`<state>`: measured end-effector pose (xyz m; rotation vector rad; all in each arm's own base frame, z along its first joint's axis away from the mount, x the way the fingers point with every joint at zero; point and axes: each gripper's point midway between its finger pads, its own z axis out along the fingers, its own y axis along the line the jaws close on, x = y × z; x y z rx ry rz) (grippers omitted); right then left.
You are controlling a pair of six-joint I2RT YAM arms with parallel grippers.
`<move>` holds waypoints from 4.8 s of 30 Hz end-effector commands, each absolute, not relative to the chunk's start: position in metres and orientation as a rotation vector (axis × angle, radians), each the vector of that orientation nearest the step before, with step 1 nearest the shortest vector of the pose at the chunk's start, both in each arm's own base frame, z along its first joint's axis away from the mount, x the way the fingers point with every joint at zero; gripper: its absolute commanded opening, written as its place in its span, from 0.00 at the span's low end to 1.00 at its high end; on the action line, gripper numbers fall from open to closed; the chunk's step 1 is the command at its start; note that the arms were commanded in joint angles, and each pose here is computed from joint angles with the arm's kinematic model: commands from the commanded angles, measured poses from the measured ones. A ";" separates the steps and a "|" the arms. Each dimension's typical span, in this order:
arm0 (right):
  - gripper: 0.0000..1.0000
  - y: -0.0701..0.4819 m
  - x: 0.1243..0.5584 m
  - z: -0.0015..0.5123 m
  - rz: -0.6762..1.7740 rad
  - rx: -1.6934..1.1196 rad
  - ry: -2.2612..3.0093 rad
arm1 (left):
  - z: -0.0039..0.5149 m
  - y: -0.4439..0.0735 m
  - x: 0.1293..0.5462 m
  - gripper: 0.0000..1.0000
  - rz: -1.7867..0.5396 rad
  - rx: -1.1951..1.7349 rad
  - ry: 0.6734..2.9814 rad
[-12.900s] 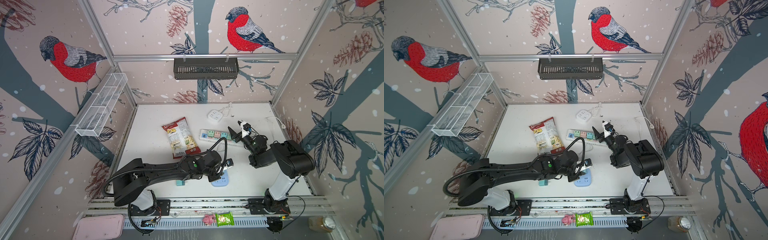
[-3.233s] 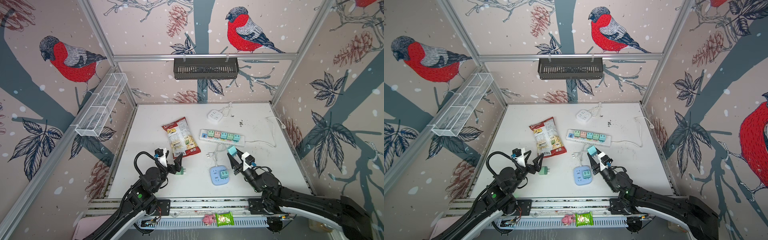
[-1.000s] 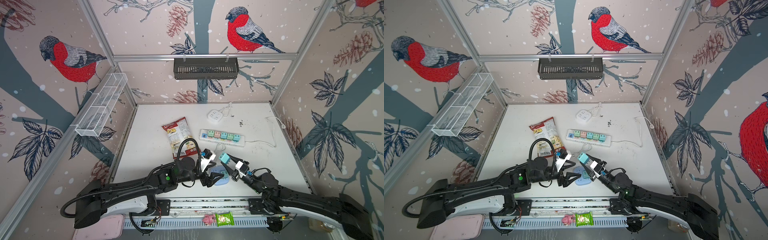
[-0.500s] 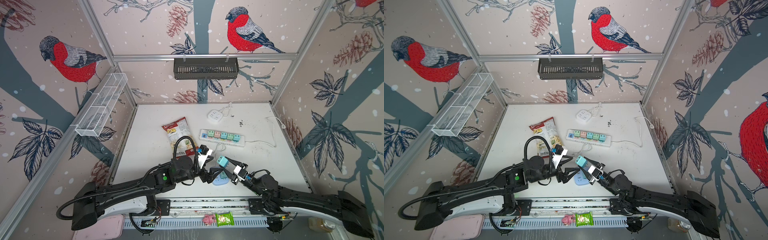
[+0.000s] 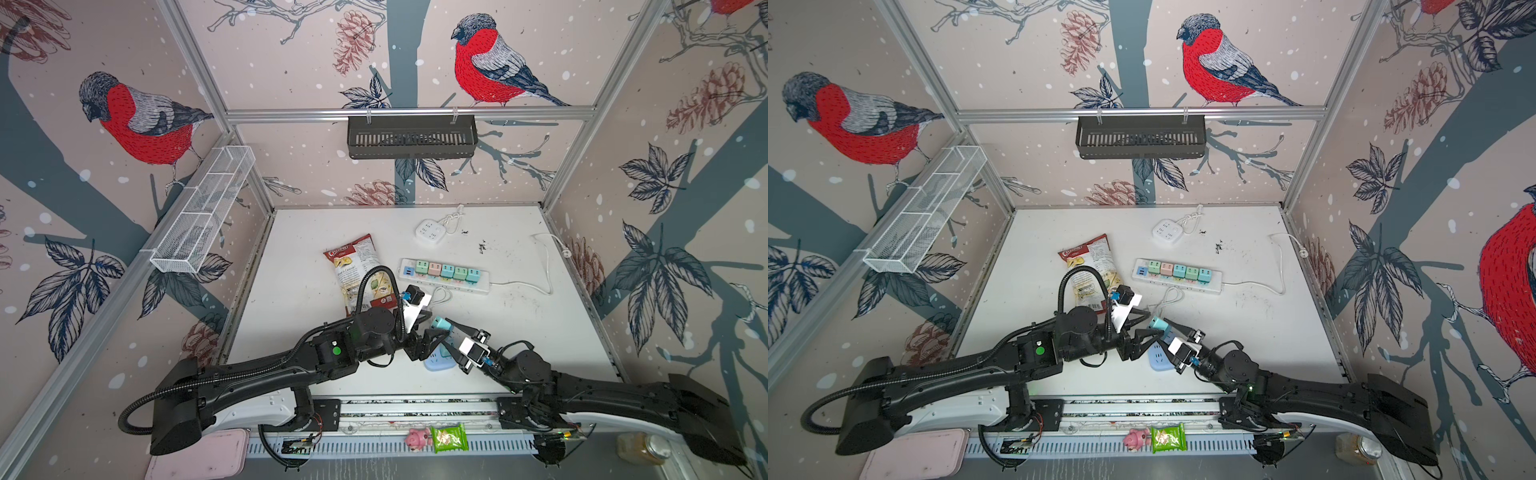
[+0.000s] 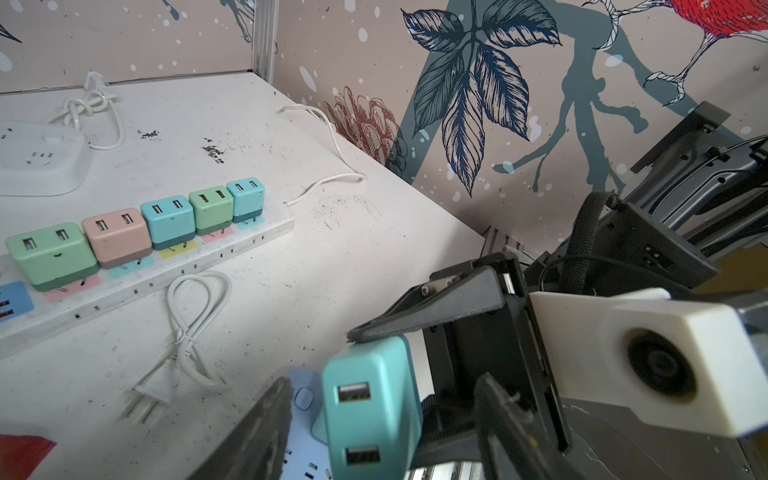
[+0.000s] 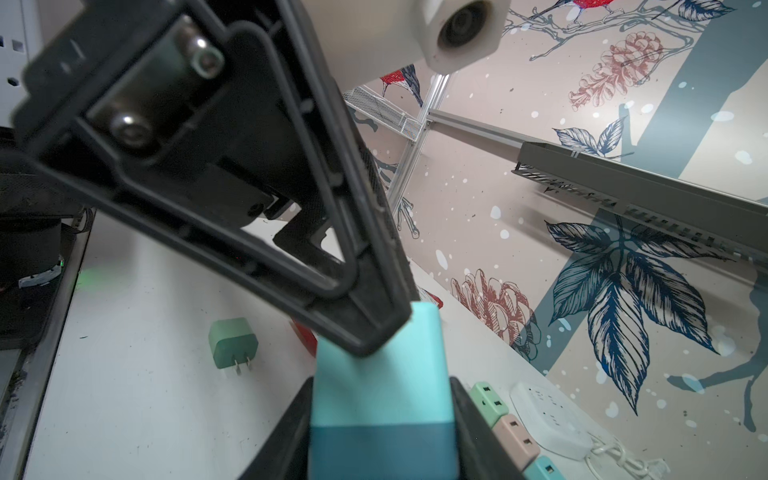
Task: Insert the plug
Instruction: 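Close the left gripper on the teal charger held by the right gripper, then open and withdraw the right gripper while the left gripper holds the charger, then lower the teal charger into the light blue socket with the left gripper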
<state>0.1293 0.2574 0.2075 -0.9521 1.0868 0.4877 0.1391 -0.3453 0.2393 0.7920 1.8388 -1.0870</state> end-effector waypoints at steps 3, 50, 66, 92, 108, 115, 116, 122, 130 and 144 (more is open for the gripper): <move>0.10 0.253 0.127 0.198 0.458 -0.963 1.063 | 0.244 -0.349 0.135 0.68 -1.111 0.812 1.823; 0.53 0.251 0.140 0.203 0.389 -0.912 1.094 | 0.220 -0.353 0.140 0.00 -1.008 0.912 1.882; 0.68 0.147 0.217 0.209 0.278 -0.363 1.287 | 0.203 -0.293 0.181 0.00 -0.680 0.902 1.757; 0.73 0.102 0.286 0.189 0.323 -0.095 1.530 | 0.098 -0.367 0.138 0.00 -0.650 1.444 1.924; 0.73 0.105 0.287 0.187 0.326 -0.110 1.543 | 0.101 -0.361 0.122 0.00 -0.746 1.449 1.941; 0.73 0.106 0.288 0.187 0.327 -0.112 1.545 | 0.092 -0.363 0.121 0.00 -0.732 1.463 1.978; 0.73 0.105 0.288 0.186 0.325 -0.113 1.548 | 0.091 -0.364 0.121 0.00 -0.731 1.466 1.982; 0.73 0.106 0.289 0.187 0.327 -0.115 1.548 | 0.085 -0.366 0.123 0.00 -0.708 1.478 2.009; 0.72 0.107 0.289 0.186 0.328 -0.118 1.551 | 0.079 -0.366 0.127 0.00 -0.676 1.474 2.037; 0.72 0.108 0.288 0.186 0.328 -0.123 1.551 | 0.075 -0.364 0.133 0.00 -0.619 1.459 2.071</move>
